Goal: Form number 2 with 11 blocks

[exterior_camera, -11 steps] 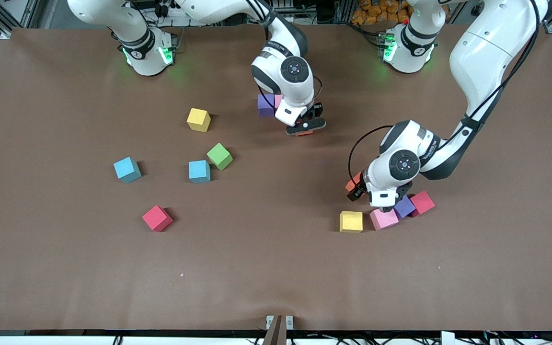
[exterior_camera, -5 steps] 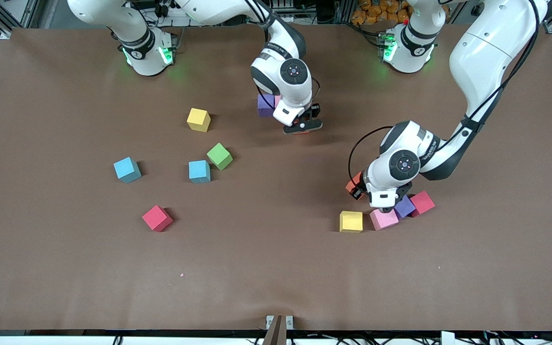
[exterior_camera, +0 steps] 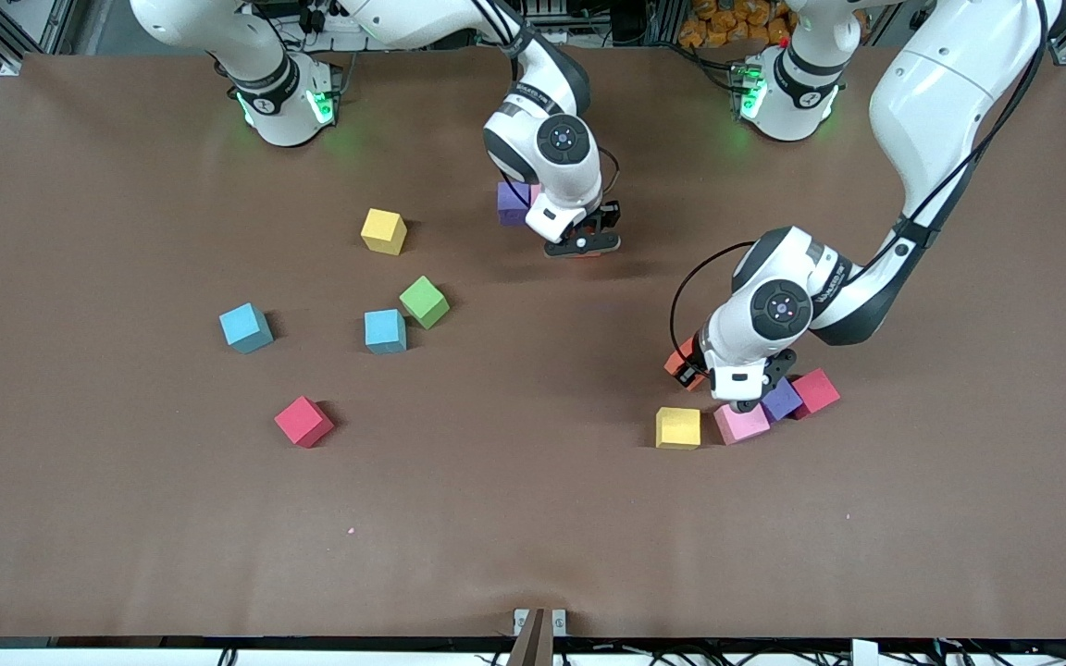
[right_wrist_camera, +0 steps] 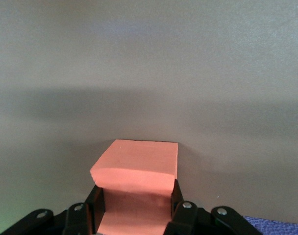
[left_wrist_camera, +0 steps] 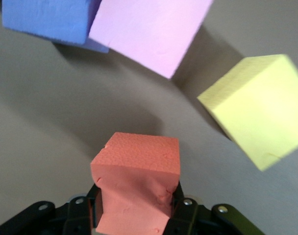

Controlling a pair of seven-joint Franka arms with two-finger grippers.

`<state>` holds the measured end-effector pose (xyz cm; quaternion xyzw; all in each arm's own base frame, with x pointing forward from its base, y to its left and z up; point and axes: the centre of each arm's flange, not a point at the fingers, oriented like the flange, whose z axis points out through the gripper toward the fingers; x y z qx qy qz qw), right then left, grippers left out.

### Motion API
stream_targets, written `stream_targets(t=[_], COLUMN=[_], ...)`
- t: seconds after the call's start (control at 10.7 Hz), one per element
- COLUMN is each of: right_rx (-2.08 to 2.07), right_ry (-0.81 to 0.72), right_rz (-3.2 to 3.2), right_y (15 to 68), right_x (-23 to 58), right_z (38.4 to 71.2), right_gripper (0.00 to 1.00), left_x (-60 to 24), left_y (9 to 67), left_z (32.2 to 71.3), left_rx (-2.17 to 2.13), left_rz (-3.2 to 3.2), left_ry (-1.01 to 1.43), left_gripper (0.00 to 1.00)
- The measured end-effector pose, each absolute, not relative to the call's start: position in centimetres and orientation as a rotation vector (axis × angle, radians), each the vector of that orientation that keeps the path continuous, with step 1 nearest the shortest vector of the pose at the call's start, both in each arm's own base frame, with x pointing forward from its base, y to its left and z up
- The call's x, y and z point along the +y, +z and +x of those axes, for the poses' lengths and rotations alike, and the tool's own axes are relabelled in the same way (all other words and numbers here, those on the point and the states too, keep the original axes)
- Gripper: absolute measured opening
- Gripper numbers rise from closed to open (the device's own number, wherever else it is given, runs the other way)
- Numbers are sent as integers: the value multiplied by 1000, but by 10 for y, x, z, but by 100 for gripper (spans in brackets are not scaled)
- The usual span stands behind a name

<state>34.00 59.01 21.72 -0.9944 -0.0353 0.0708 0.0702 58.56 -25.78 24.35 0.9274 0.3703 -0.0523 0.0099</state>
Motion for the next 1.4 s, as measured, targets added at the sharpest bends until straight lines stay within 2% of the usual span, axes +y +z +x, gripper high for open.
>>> stream_targets(t=[0.56,1.4], right_rx=[-86,-72], right_ry=[219,227], right_rz=[-2996,-3003], right_y=[214,214], right_x=[589,590], right_z=[338,331], right_gripper=[56,56], left_x=[-262,-268], left_y=[275,273], left_z=[589,580], left_rx=[1084,1069], left_rz=[2931,2973], left_ry=[-118,-165], left_gripper=[55,55])
